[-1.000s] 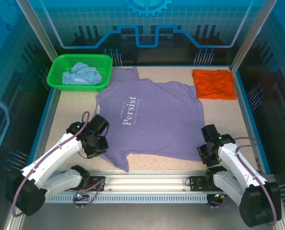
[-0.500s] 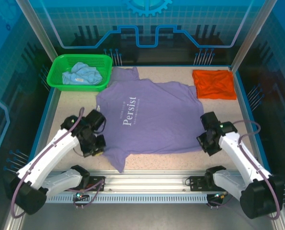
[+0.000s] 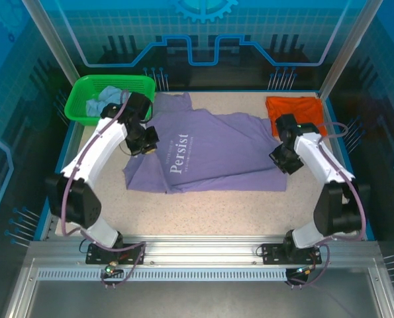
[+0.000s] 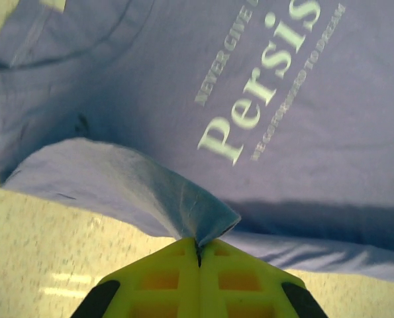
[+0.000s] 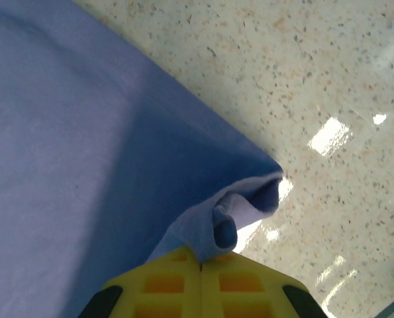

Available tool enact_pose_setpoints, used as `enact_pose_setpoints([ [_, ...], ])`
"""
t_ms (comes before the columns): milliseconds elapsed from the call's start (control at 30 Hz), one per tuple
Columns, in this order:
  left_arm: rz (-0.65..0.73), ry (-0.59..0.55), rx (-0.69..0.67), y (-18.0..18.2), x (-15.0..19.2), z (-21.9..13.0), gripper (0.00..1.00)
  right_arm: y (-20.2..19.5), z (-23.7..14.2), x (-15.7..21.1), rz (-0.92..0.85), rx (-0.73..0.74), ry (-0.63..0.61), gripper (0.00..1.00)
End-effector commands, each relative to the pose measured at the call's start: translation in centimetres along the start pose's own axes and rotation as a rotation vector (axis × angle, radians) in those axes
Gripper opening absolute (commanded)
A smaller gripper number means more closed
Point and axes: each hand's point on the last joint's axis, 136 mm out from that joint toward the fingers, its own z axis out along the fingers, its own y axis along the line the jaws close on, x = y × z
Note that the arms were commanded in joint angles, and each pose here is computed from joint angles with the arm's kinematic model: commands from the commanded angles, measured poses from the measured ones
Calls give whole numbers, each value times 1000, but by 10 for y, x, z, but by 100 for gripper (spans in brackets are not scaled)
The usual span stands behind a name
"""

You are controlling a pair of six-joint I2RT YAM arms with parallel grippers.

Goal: Fold and stack the t-shirts

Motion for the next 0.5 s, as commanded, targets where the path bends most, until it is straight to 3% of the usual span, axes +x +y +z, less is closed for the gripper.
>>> enact_pose_setpoints([
  [0, 41, -46, -30, 2, -33, 12, 0, 2, 15, -9, -8, 66, 46, 0],
  [200, 22, -27, -97, 2, -75, 47, 0, 12, 39, -14, 10, 111, 118, 0],
  [467, -78, -38, -119, 4, -117, 68, 4, 25, 50, -27, -7, 112, 160, 0],
])
